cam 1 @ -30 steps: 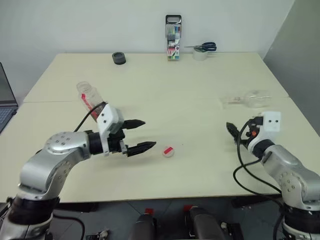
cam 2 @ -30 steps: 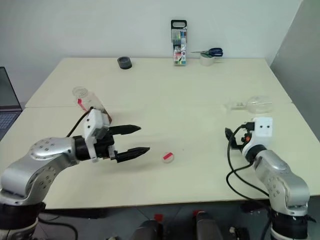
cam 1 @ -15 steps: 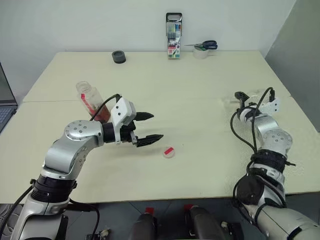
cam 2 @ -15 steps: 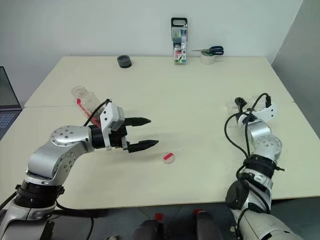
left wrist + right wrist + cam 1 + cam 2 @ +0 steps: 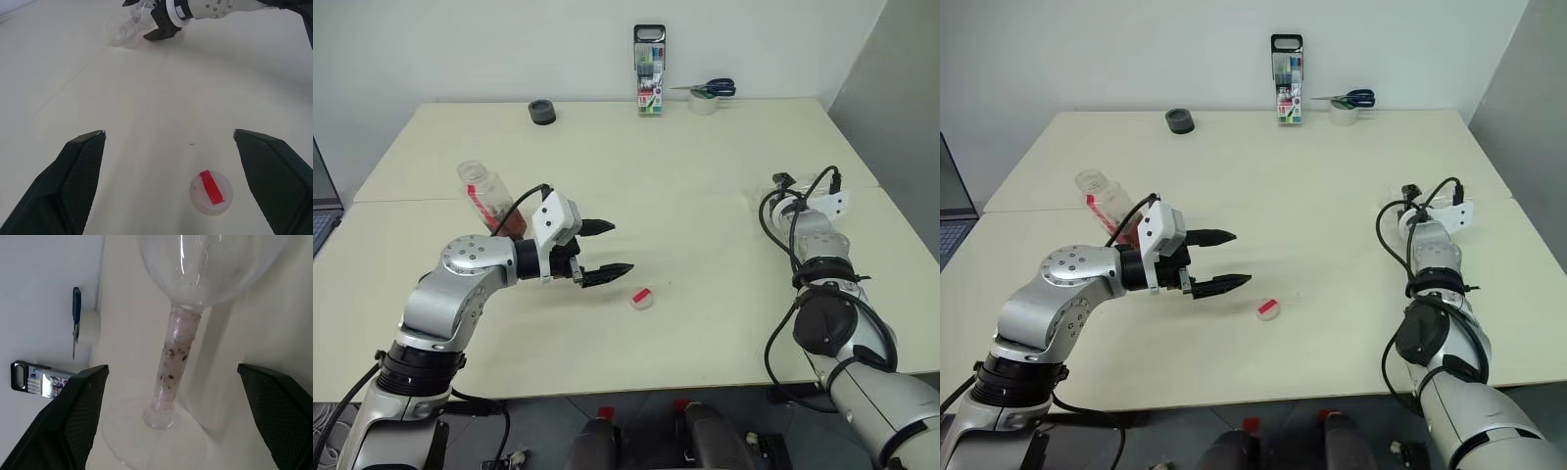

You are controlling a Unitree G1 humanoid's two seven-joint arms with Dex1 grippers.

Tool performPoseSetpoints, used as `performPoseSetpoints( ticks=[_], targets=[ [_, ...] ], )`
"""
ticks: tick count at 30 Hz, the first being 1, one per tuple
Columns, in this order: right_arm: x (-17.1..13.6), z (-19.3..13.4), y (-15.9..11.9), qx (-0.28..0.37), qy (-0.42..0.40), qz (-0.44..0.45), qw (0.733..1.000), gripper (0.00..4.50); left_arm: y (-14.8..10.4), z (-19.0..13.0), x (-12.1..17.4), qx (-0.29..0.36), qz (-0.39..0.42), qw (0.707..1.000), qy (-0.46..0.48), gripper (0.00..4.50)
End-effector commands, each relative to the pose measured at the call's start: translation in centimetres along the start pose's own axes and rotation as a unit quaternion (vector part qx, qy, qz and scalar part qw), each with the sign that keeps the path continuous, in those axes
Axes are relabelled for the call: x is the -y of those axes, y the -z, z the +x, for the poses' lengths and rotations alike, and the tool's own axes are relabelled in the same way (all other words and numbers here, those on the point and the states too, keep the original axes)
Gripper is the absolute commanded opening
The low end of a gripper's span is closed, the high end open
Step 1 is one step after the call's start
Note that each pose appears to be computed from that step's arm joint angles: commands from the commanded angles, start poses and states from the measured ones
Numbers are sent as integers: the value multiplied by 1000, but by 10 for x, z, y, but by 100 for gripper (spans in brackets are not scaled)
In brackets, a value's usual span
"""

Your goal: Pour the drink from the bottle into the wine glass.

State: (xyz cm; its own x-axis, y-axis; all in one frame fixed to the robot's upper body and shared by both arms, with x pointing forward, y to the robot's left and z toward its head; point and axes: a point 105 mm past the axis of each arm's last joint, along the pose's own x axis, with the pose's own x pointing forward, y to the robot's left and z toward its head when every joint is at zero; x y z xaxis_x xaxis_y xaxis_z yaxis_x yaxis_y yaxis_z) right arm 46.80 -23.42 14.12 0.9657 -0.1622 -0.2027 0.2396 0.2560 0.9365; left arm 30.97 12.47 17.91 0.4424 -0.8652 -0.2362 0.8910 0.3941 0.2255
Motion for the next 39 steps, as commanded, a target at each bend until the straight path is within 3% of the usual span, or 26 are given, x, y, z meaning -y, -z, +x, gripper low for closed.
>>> performPoseSetpoints(
  ticks=[1, 6, 16, 22, 26, 35, 39],
  targets=[
    [-24, 2, 2, 0, -33, -3, 999, 450, -11, -1, 0, 10, 25, 1000, 6, 448],
    [-31, 3, 7, -11, -39, -2, 999, 450, -11, -1, -2, 9, 27, 1000, 8, 448],
    [-24, 4, -12, 28, -22, 13, 999, 450, -10, -4, 0, 6, 28, 1000, 10, 448],
    [-19, 4, 2, 1, -12, -4, 1000, 450, -10, -4, -1, 3, 30, 1000, 10, 448],
    [-16, 5, 2, 3, -2, -9, 1000, 360, -11, -3, -3, 3, 32, 999, 8, 450],
    [-13, 4, -5, 17, 8, -10, 1000, 25, -7, -4, -4, 3, 30, 1000, 4, 450],
    [-12, 4, -4, 17, 12, -12, 1000, 14, -6, -4, -6, 4, 31, 1000, 3, 450]
  ],
)
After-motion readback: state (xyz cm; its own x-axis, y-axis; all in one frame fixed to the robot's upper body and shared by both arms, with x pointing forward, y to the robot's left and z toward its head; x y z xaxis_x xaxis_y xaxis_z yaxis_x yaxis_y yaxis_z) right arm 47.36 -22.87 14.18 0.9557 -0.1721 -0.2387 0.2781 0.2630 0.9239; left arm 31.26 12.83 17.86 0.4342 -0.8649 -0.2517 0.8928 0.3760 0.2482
